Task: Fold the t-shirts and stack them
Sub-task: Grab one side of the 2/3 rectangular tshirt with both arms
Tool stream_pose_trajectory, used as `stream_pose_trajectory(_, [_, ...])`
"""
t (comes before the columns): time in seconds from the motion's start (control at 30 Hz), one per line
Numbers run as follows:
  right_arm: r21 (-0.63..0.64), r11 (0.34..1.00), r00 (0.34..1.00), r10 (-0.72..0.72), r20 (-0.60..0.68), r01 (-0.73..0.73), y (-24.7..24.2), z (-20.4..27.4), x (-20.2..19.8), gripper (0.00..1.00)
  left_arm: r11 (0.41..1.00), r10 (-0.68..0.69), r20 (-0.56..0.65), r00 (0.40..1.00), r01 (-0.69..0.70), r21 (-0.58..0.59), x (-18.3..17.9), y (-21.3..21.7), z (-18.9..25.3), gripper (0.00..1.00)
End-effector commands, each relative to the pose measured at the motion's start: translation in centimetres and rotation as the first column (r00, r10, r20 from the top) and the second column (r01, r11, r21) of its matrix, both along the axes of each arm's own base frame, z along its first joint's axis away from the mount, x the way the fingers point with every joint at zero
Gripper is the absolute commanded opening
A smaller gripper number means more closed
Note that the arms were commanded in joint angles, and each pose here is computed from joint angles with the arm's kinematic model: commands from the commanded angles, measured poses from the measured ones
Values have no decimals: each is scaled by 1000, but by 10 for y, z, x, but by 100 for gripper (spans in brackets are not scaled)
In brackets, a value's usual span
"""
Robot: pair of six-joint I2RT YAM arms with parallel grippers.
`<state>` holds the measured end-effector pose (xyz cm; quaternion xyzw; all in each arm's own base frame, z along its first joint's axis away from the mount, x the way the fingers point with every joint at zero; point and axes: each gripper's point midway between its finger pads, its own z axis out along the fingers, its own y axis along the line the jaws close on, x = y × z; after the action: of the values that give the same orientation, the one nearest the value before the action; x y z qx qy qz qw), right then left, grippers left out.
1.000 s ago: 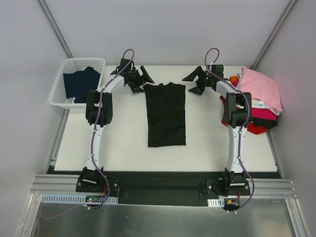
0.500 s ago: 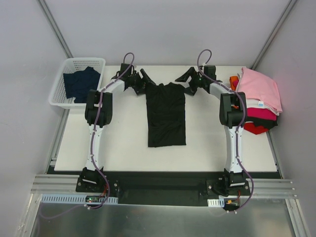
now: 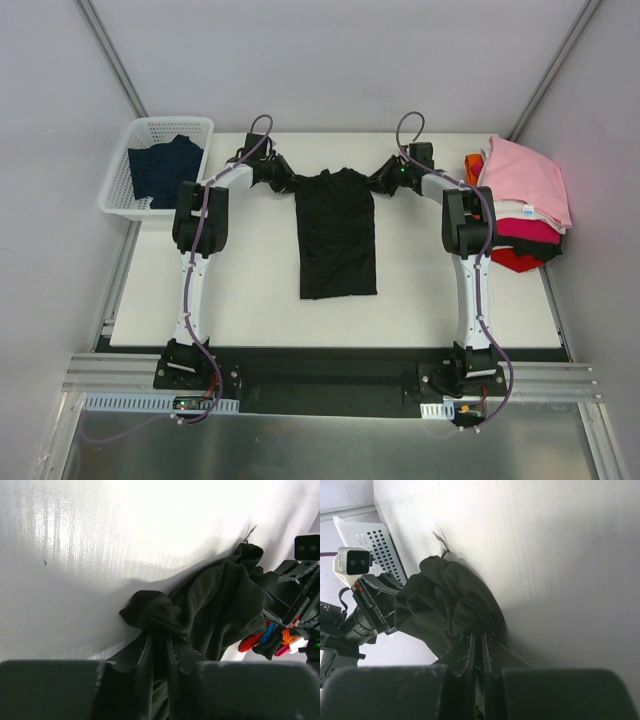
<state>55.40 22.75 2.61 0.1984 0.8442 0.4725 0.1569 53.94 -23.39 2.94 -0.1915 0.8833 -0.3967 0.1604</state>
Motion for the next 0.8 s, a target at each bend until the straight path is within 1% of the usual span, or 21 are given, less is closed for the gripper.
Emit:
stream_pose_trajectory(0.0, [-27, 1000, 1000, -4, -12, 3, -3, -6, 0, 1, 998, -13, -90, 996, 18, 57, -20, 4, -32, 8])
stream_pose_trajectory(0.1, [-17, 1000, 1000, 0, -5, 0, -3, 2, 0, 1, 998, -18, -68, 998, 22, 50, -17, 3, -21, 8])
stream_pose_trajectory(0.4, [9, 1000, 1000, 9, 8, -9, -1, 32, -11, 1, 999, -39, 24, 999, 39, 10, -14, -4, 41, 9])
stream_pose_trajectory(0.47, [13, 1000, 999, 12, 39, -13, 0, 50, -12, 1, 999, -50, 40, 998, 50, 7, -14, -7, 53, 8])
stream_pose_trajectory(0.5, [9, 1000, 1000, 10, 25, -11, -2, 54, -15, 1, 998, -57, 51, 997, 57, 8, -15, -10, 61, 8])
stream_pose_trajectory(0.6, [10, 1000, 998, 14, 55, -14, -3, 77, -16, 1, 997, -74, 84, 994, 73, 7, -16, -17, 82, 9])
stream_pose_trajectory(0.67, [13, 1000, 997, 21, 80, -22, -2, 93, -19, 1, 997, -80, 95, 992, 80, 3, -17, -19, 90, 9])
stream_pose_trajectory(0.77, [11, 1000, 996, 25, 91, -27, -3, 105, -25, 1, 996, -91, 104, 990, 91, 3, -23, -25, 102, 8])
